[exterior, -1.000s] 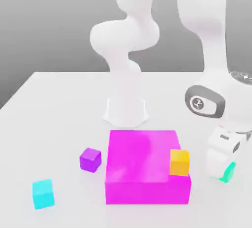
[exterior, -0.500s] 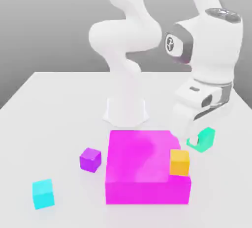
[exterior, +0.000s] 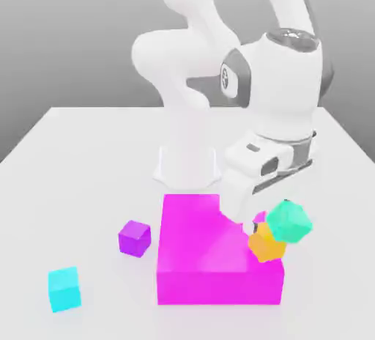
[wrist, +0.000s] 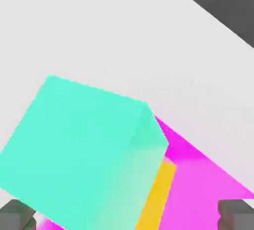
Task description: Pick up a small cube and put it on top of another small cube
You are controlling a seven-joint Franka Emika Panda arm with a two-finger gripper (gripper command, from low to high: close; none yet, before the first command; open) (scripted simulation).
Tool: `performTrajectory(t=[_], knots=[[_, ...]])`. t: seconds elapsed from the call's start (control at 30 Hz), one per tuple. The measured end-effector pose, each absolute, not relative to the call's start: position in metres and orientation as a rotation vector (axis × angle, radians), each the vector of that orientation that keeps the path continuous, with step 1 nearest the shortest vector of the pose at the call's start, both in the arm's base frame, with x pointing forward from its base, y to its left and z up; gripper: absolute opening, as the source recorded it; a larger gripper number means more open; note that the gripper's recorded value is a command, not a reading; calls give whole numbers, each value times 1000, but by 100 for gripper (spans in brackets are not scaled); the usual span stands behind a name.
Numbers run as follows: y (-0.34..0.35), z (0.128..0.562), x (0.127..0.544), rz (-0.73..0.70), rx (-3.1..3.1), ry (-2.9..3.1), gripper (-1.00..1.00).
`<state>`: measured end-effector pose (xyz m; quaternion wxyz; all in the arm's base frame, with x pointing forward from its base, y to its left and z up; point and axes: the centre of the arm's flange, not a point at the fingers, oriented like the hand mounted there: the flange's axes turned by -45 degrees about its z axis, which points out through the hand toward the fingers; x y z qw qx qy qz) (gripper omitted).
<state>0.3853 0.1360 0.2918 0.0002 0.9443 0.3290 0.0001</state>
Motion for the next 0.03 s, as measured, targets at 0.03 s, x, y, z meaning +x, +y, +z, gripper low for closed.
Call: performTrajectory(t=[0.03], knots=[[136,305,385,0,2966,1033,100]])
